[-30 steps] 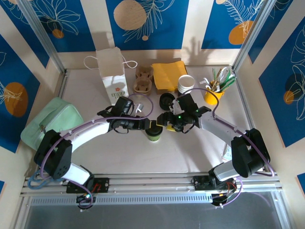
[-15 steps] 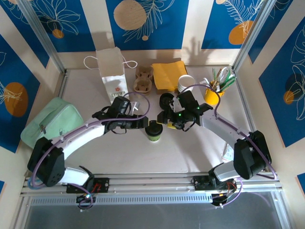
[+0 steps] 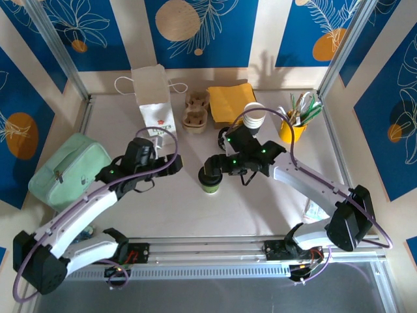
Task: Pack the takeout coffee
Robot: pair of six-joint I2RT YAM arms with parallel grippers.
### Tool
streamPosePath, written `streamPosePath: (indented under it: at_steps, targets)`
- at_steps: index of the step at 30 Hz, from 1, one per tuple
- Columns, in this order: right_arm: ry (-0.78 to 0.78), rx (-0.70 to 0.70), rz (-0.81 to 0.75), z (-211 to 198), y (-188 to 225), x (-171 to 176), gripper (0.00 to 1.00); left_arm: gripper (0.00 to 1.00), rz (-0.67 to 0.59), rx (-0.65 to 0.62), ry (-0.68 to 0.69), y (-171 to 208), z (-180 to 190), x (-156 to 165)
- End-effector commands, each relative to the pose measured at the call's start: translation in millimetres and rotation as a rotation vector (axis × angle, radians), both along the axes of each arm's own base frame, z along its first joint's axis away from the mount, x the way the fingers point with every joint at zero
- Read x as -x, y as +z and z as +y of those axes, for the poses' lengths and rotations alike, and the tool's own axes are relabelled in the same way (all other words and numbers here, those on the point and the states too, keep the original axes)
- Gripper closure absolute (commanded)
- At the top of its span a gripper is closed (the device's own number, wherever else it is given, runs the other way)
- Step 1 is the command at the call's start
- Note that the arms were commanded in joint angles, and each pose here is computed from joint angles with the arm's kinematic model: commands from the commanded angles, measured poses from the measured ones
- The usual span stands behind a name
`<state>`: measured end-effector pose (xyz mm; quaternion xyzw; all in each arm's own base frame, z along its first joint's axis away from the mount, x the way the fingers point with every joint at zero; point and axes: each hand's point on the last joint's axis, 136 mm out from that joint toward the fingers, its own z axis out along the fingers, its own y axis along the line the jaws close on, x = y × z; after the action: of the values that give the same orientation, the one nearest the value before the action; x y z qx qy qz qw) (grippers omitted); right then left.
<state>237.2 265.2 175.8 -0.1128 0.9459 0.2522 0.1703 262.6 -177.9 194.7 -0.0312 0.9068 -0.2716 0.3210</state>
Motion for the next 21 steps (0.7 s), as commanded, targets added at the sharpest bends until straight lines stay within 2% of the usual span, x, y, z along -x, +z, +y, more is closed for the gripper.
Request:
streamPosePath:
  at_steps: [1, 13, 21]
  targets:
    - [-0.016, 0.158, -0.058, -10, -4, -3, 0.16, 0.21, 0.005, -0.035, 0.082, -4, 25, 4]
    - [0.09, 0.386, -0.14, 16, -16, 3, 0.13, 0.2, 0.001, -0.023, 0.119, -2, 41, 10]
    - [0.086, 0.439, -0.159, 16, -18, -2, 0.14, 0.2, 0.013, -0.011, 0.113, -5, 38, 10]
